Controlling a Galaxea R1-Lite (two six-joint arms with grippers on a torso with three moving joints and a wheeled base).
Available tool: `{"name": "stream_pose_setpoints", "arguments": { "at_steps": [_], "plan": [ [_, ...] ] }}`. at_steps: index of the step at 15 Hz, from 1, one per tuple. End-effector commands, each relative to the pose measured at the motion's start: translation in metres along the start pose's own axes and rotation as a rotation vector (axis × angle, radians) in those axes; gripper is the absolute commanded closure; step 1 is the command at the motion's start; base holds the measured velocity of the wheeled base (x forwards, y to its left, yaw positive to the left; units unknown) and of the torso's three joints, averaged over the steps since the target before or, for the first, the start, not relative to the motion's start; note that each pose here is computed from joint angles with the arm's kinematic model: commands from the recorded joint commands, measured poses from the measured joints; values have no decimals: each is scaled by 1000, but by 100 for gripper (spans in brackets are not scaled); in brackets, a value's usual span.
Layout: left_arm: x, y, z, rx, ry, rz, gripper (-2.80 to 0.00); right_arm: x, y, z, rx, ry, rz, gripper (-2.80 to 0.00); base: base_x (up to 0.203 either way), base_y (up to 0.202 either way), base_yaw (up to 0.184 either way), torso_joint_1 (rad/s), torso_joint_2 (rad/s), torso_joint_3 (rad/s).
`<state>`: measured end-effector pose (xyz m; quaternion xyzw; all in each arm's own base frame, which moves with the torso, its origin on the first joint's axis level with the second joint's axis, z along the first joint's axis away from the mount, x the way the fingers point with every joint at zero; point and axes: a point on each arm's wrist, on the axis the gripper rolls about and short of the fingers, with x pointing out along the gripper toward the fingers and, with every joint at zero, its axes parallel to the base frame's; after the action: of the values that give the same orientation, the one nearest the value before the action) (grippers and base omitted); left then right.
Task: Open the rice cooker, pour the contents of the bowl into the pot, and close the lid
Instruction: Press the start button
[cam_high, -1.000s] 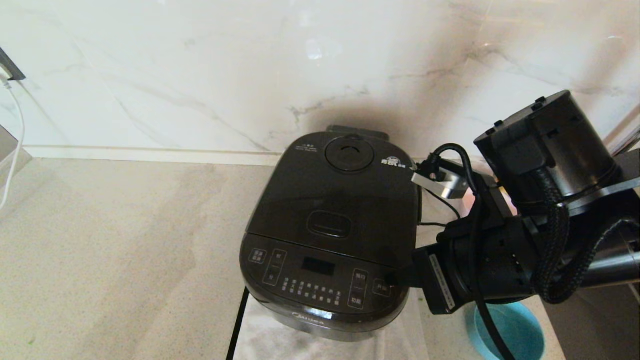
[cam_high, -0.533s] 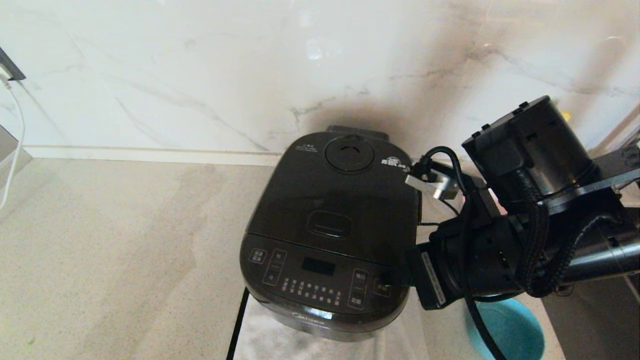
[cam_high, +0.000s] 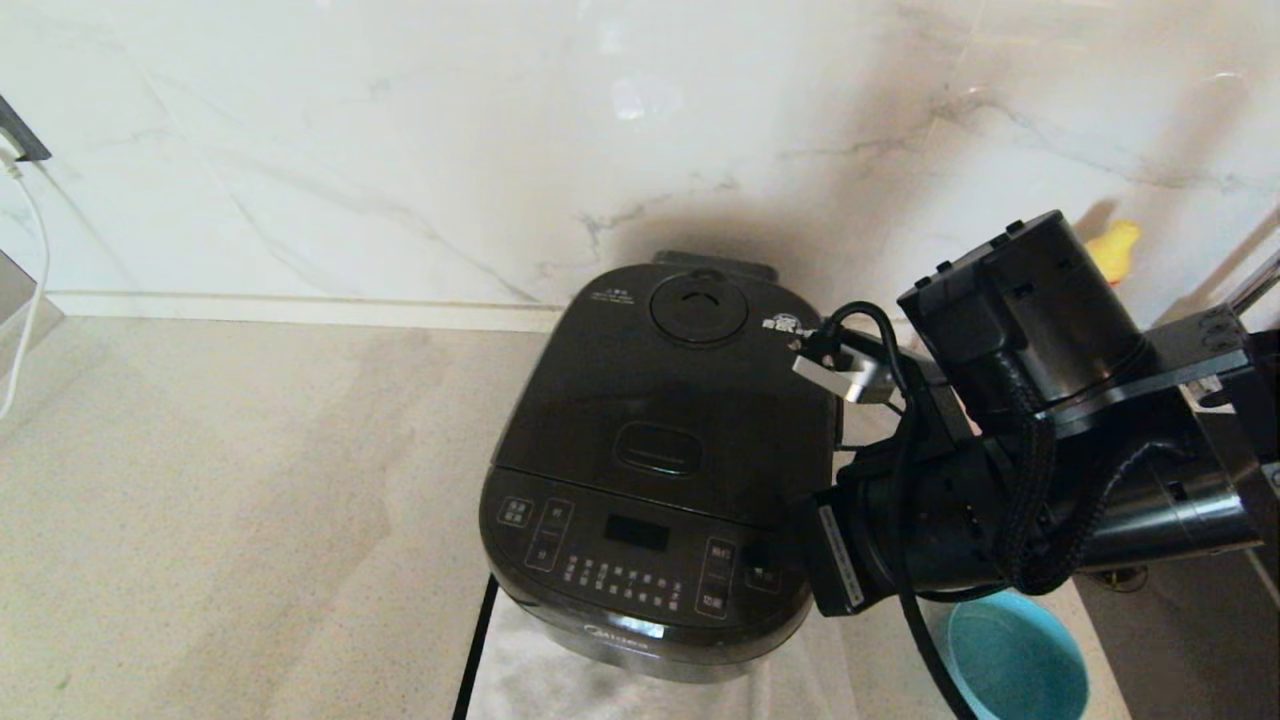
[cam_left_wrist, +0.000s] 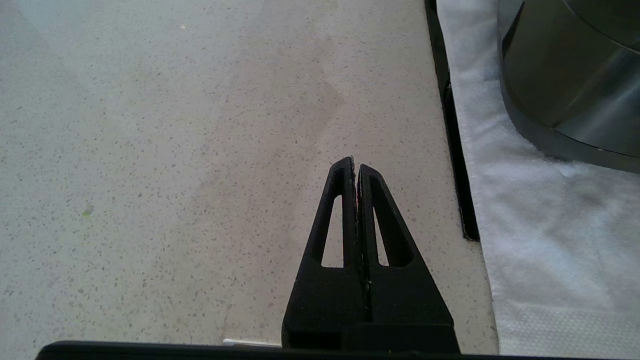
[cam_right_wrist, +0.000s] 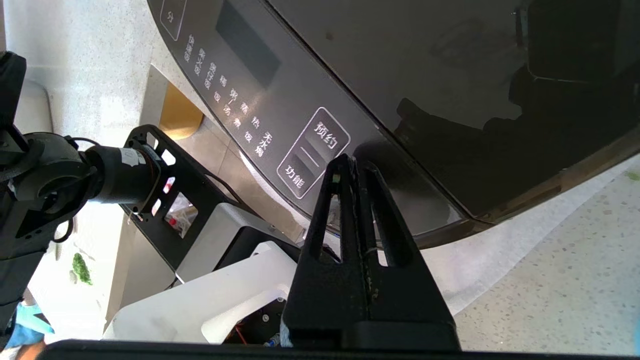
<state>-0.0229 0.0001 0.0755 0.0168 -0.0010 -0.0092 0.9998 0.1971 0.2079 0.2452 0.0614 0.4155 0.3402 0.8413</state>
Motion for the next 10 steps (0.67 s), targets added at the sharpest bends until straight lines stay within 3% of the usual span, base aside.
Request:
{"name": "stream_pose_setpoints", "arguments": {
  "at_steps": [1,10],
  "plan": [
    [0,0,0,0,3,0,0,5,-1,-1,5,17,-8,0,0,0,0,0,0,0],
    [0,0,0,0,3,0,0,11,-4,-7,7,45,-15,0,0,0,0,0,0,0]
  ]
}}
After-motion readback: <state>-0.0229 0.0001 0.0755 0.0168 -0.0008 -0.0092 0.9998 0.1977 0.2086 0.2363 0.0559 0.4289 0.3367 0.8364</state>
